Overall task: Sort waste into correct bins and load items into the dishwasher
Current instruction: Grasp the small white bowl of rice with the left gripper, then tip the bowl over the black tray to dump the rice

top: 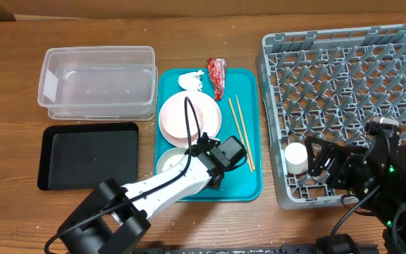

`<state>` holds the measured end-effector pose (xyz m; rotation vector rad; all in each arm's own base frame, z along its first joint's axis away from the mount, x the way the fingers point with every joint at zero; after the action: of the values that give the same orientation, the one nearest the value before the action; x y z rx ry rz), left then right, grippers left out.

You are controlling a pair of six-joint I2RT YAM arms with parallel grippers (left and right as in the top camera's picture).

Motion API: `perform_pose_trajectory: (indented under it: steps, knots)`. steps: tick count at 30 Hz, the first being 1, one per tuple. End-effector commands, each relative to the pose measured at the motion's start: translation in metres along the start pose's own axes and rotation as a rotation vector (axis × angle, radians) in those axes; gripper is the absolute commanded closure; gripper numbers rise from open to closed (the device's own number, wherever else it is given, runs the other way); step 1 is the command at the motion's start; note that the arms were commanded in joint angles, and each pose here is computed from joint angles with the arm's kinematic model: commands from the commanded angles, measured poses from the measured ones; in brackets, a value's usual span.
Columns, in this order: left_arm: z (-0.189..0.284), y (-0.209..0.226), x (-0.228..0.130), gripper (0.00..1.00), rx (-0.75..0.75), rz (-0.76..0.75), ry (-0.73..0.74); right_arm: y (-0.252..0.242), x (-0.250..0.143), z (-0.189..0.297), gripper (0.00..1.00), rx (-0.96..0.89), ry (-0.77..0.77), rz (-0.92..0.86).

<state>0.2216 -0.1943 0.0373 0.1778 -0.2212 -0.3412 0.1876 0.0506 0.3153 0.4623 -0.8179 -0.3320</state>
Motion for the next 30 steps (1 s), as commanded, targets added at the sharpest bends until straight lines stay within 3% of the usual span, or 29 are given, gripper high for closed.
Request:
perform_pose_trajectory:
  steps: [1, 8, 15, 23, 30]
  knots:
    - [0.030, 0.010, 0.016, 0.96, -0.056, 0.090, -0.049, 0.003, 0.002, 0.004, 0.00, 0.011, -0.010, 0.003]
    - [0.078, 0.058, 0.024, 0.96, -0.301, 0.255, -0.080, 0.002, 0.001, 0.004, 0.00, 0.007, -0.004, 0.002]
    - [0.110, 0.123, 0.035, 0.96, -0.736, 0.321, -0.216, 0.002, 0.001, 0.004, 0.00, 0.007, -0.004, 0.002]
    - [0.098, 0.191, 0.024, 0.95, -1.144, 0.426, -0.541, 0.002, 0.001, 0.004, 0.00, 0.007, -0.005, 0.001]
    - [0.065, 0.220, 0.015, 0.96, -1.320, 0.555, -0.714, 0.002, 0.001, 0.004, 0.00, 0.007, -0.004, 0.001]
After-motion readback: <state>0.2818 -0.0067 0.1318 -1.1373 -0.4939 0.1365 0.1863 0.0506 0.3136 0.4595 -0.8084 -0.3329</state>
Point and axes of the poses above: each gripper's point midway between its finger pads, its own z axis back along the fingers, its own y axis along the line the jaws close on, x = y × z, the point moved 2 cm from there along z, back along the fingers, and after that the axes turned 8 degrees about -z, right-handed, at the moved point
